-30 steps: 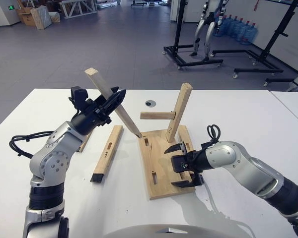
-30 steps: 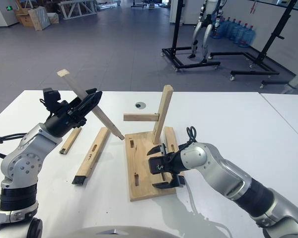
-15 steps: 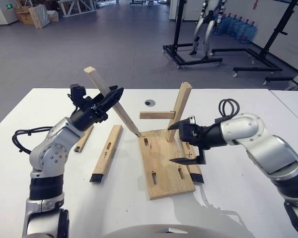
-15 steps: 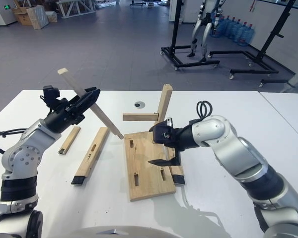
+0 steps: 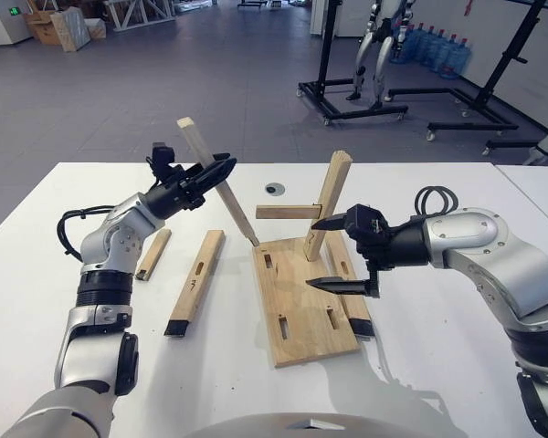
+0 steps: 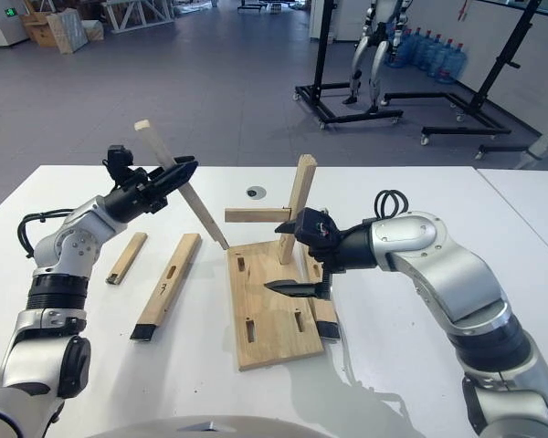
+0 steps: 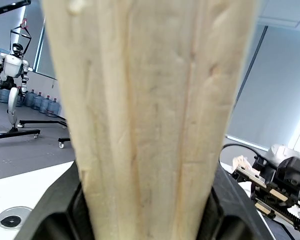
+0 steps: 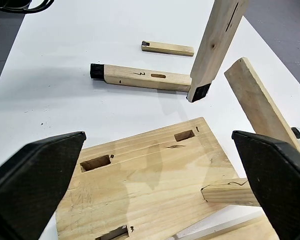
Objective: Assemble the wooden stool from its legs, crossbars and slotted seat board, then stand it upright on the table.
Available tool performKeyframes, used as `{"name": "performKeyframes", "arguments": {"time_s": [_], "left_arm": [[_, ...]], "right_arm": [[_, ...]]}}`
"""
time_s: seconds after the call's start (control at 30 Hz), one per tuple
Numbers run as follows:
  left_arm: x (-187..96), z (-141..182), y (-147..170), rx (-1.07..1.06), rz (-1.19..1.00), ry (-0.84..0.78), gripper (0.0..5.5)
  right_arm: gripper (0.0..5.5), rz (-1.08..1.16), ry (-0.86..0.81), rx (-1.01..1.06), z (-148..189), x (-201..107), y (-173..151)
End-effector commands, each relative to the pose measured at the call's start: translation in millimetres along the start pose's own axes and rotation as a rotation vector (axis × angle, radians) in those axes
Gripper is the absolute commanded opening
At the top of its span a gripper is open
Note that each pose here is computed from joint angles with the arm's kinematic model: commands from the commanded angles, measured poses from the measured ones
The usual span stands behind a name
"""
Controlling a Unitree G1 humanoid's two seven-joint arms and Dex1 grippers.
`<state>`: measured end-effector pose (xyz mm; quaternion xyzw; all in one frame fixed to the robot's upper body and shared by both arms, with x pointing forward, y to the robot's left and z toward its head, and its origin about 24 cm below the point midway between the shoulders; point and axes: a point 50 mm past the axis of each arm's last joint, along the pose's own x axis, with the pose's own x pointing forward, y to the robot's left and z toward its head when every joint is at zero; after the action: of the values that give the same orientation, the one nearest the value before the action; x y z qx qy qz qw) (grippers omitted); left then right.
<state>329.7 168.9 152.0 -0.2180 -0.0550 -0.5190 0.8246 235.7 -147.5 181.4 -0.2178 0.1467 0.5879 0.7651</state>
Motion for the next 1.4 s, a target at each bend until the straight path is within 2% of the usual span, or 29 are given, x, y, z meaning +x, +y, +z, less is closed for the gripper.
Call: {"name": "performKeyframes", "arguments": {"time_s": [0.03,0.23,0.43,0.7,1.0,1.4], "left_arm": [[12.1,-11.2,1.0,-0.013,-0.023,-0.009,2.02],[9.0,-29.0,8.3,-0.044,-0.011,0.018,2.02],[3.0,-33.4,18.3,-0.047,0.023,0.017,2.02],[7.8,-38.6,15.6,-0.116,-0.004,-0.037,2.02],[5.0,-53.8,16.2,-0.125,-0.012,0.029,2.02],[8.4,-49.3,17.1,-0.068,-0.03,0.046,2.02]], "right_arm": [[5.4,0.011,-0.011,0.017,-0.5,5.6,4.3],[5.4,0.022,-0.015,0.019,0.5,9.5,5.0],[5.4,0.031,-0.017,0.023,1.0,10.8,6.1],[5.4,0.036,-0.019,0.029,1.6,12.7,6.0],[5.4,0.047,-0.021,0.027,2.2,14.8,6.6],[5.4,0.048,-0.028,0.025,2.4,15.9,7.7]]}}
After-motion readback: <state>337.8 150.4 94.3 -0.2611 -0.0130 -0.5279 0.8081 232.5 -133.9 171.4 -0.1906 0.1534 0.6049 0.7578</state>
